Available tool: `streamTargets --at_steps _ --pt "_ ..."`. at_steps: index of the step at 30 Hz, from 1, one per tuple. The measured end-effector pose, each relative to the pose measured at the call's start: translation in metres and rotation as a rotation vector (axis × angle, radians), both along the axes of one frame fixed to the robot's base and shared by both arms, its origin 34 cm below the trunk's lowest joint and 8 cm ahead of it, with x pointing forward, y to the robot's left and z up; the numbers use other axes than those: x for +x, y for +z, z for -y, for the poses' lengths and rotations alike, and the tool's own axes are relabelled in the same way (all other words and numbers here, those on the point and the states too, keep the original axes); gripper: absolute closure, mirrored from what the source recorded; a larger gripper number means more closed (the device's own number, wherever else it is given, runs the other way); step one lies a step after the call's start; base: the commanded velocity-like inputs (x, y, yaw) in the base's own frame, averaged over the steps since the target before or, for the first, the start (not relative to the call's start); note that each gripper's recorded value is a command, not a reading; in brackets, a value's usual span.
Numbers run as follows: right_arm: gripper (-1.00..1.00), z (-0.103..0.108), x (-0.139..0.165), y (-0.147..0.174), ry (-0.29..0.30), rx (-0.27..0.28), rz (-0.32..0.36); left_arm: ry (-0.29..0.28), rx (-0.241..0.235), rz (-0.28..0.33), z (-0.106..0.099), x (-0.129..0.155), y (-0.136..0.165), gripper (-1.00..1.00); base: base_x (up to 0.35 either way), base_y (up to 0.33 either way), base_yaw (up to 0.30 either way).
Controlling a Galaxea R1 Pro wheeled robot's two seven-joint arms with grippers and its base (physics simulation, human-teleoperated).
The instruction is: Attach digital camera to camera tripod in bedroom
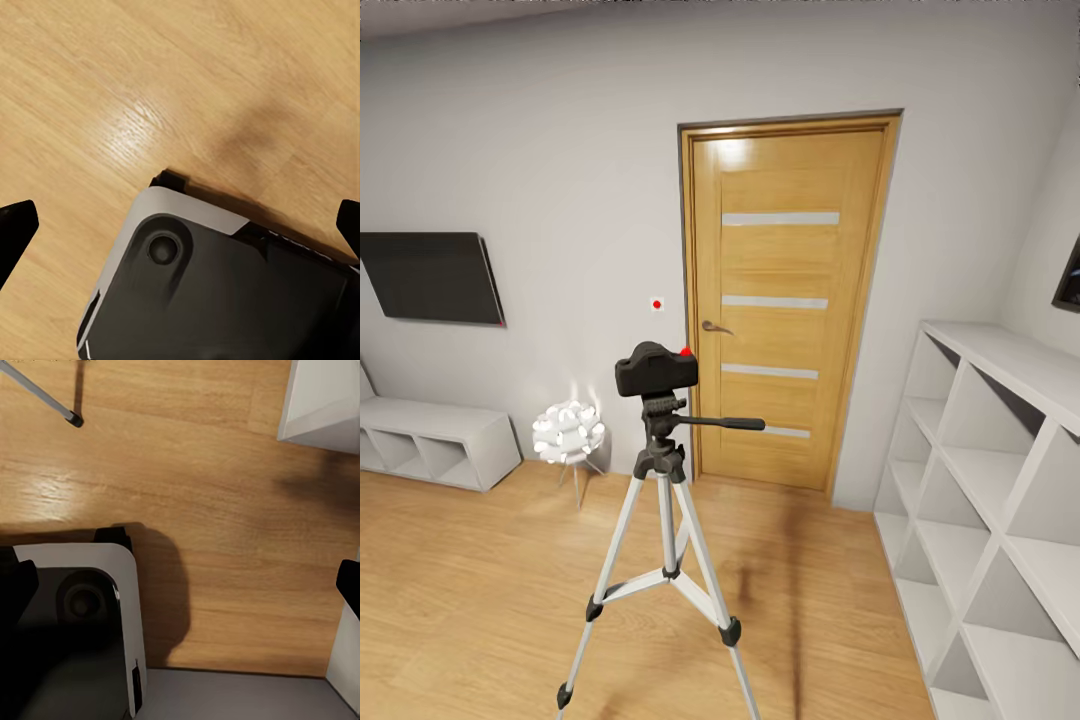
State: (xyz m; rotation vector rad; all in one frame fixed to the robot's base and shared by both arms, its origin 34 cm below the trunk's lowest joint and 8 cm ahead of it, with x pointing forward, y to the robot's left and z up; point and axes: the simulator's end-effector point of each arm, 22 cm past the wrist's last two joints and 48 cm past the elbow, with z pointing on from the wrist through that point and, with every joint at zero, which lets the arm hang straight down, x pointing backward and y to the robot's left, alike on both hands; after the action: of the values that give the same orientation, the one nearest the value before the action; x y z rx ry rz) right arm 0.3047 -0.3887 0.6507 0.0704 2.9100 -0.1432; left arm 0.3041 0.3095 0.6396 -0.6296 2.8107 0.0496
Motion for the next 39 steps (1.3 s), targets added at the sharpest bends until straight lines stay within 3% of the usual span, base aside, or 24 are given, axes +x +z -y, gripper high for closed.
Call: streamTargets --at_steps 14,20,34,39 --pt "-1.00 -0.002 0.003 0.002 -0.001 0.003 0.007 -0.006 -0.022 -0.020 0.008 -0.002 0.001 -1.00 0.000 0.000 0.000" --pt "-1.00 -0.004 -0.015 -0.002 -0.001 0.006 -0.013 -0.005 -0.025 -0.016 0.008 0.000 0.002 -1.00 0.000 0.000 0.000" --pt "-1.00 -0.059 -0.051 -0.015 0.014 0.074 -0.046 -0.012 -0.020 0.007 0.008 0.009 0.006 -1.00 0.000 0.000 0.000" --pt "-1.00 -0.065 -0.057 -0.017 0.015 0.082 -0.052 -0.012 -0.018 0.018 0.007 0.014 0.008 -1.00 0.000 0.000 0.000"
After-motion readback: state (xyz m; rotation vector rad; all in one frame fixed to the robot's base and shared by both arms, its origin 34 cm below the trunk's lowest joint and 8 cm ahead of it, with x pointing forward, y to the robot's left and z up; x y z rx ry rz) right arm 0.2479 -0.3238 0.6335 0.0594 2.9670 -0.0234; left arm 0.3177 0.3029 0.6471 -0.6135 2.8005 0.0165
